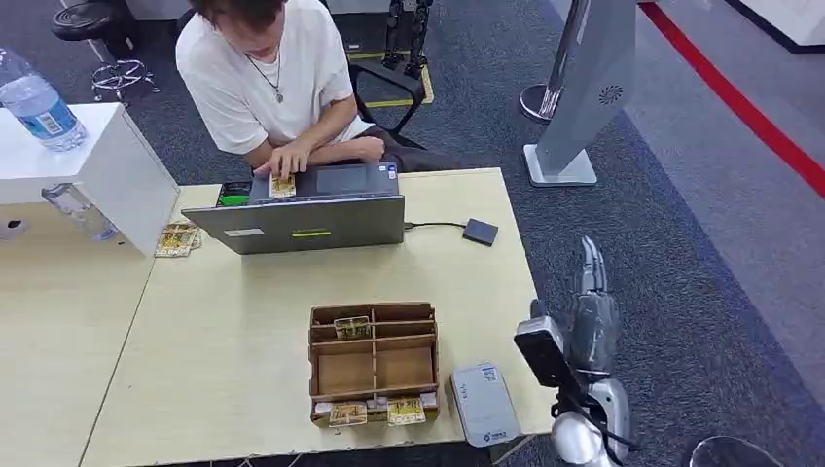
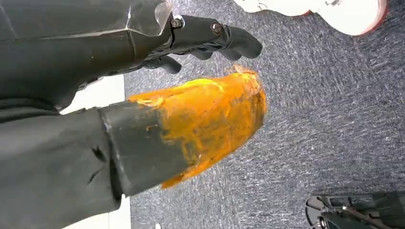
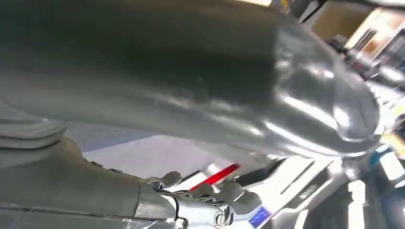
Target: Pass the card to the sensor for recognition and then transmit it.
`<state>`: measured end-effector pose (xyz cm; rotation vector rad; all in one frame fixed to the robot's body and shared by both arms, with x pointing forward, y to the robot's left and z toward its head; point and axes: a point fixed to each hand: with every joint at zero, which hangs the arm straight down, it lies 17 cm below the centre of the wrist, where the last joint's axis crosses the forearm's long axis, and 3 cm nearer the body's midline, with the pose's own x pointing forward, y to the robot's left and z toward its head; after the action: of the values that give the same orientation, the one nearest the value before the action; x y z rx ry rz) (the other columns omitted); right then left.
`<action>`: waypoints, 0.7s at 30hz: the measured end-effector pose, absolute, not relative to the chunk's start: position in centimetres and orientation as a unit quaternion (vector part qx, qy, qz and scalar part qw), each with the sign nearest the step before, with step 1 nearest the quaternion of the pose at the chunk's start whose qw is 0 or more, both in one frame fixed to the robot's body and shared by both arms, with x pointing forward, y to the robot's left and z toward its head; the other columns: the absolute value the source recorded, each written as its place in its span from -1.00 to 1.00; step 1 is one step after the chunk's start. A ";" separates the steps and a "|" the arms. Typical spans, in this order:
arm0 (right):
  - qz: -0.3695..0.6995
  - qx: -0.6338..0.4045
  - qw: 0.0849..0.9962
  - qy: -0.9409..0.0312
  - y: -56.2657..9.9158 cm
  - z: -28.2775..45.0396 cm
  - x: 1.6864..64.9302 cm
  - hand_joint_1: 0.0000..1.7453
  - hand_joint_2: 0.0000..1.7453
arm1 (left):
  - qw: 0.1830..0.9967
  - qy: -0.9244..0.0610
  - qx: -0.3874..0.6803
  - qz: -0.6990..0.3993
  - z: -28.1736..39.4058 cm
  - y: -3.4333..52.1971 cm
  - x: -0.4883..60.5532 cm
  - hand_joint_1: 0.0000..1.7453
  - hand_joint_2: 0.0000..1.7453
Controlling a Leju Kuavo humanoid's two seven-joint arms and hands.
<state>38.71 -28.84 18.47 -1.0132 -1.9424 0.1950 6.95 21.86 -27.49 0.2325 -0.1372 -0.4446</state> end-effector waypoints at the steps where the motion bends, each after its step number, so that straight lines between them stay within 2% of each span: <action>1: 0.072 -0.418 0.460 -0.780 -30.0 18.0 38.4 -1.00 -1.00 | 0.967 -0.067 0.115 -0.218 -27.5 21.9 6.9 -1.00 -1.00; 11: 0.036 -0.469 0.515 -0.716 -38.0 12.4 35.7 -1.00 -1.00 | 0.969 -0.063 0.120 -0.208 -27.5 22.2 6.8 -1.00 -1.00; 21: -0.001 -0.493 0.618 -0.613 -44.9 1.6 32.1 -1.00 -1.00 | 0.969 -0.057 0.122 -0.208 -27.5 22.4 6.6 -1.00 -1.00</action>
<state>32.13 -44.87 1.64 -1.1349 -1.4102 -0.0026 6.56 22.36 -27.53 0.2475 -0.1147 -0.4199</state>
